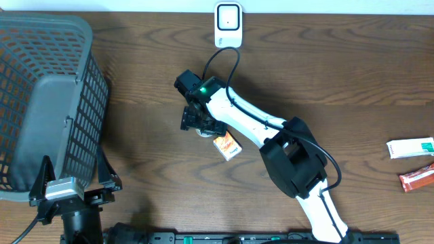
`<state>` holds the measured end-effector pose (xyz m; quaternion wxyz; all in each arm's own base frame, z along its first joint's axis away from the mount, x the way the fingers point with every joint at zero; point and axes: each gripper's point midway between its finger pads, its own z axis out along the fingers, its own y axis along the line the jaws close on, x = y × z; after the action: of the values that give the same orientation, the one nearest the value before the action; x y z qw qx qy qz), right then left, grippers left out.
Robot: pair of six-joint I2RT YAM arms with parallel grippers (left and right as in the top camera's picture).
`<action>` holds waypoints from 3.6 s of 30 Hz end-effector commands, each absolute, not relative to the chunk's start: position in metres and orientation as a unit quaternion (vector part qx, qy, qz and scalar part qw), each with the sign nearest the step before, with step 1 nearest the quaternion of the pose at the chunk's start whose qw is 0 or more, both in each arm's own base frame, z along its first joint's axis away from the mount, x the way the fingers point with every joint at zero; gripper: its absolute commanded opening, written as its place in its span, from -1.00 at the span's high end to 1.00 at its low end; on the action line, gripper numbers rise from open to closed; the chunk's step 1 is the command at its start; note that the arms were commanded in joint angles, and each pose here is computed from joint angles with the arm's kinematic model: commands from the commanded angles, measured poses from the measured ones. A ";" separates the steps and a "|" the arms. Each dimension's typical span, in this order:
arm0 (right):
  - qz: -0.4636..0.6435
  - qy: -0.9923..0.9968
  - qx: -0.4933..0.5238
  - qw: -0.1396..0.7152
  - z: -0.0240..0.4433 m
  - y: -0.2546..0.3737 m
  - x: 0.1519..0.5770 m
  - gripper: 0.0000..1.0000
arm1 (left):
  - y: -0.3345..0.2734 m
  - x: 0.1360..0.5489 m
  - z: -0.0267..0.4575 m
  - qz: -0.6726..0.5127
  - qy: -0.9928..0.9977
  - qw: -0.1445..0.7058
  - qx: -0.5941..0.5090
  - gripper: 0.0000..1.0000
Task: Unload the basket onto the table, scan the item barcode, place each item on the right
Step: 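Move the right gripper to the green-lidded jar and grasp it, then lift the jar and rotate its label with the right gripper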
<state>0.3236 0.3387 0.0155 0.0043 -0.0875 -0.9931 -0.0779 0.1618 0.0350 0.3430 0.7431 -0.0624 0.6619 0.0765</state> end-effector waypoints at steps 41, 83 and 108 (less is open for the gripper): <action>-0.067 -0.997 -0.001 0.041 0.019 0.299 0.333 -0.72 | 0.034 0.161 0.337 0.078 0.661 0.744 -0.055 -0.82; -0.004 -1.000 0.017 0.023 0.049 0.290 0.340 -0.91 | 0.034 0.161 0.337 0.078 0.661 0.744 -0.055 -0.82; 0.009 -0.999 0.009 0.037 0.012 0.294 0.331 -0.69 | 0.034 0.161 0.337 0.078 0.661 0.744 -0.055 -0.82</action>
<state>0.3334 0.2976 0.0167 0.0344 0.0164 -0.9993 -0.0008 0.1626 0.0347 0.3353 0.7404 -0.0612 0.6649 0.0775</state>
